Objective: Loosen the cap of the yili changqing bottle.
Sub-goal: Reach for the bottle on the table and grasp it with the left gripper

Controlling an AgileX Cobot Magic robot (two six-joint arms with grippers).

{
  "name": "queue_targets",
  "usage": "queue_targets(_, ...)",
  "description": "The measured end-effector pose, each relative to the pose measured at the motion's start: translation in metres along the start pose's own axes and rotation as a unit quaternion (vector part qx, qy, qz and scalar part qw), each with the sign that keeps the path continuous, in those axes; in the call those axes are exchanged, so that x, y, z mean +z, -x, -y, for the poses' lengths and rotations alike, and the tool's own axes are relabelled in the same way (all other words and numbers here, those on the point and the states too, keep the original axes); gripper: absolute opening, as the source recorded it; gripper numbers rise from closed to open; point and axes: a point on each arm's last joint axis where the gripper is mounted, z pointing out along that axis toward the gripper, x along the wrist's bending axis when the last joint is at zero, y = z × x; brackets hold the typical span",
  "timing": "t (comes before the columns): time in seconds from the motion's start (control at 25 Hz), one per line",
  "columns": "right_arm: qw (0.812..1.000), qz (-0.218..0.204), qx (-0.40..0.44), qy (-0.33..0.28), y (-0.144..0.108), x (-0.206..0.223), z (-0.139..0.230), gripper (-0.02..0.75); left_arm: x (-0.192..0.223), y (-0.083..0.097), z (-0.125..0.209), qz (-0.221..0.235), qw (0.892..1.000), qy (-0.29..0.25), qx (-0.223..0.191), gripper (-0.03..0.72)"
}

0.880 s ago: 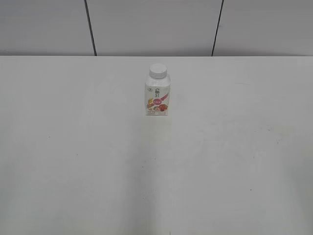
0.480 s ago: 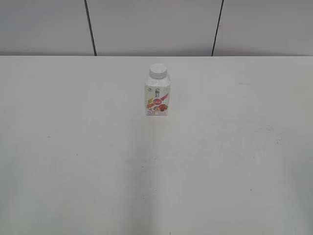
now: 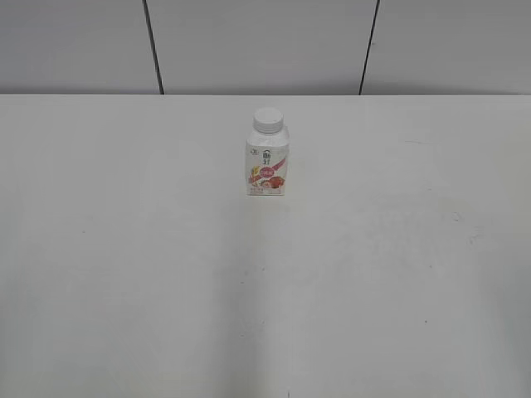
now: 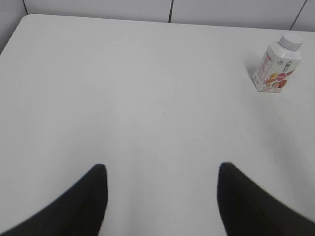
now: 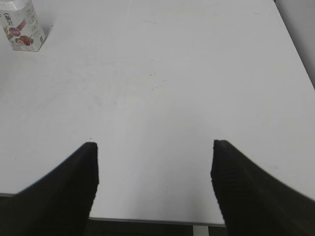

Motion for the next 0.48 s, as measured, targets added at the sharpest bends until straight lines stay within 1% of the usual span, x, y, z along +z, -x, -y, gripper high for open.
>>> queue_targets(0.36, 1.0, 0.0, 0.0, 0.0, 0.0, 0.0, 0.0, 0.563, 0.0, 0.0005, 0.0, 0.003, 1.0, 0.0, -0.002, 0.439)
queue_targets(0.48, 1.0, 0.0, 0.0, 0.0, 0.0, 0.0, 0.0, 0.563, 0.0, 0.0013, -0.0002, 0.007, 1.0, 0.001, 0.01, 0.439)
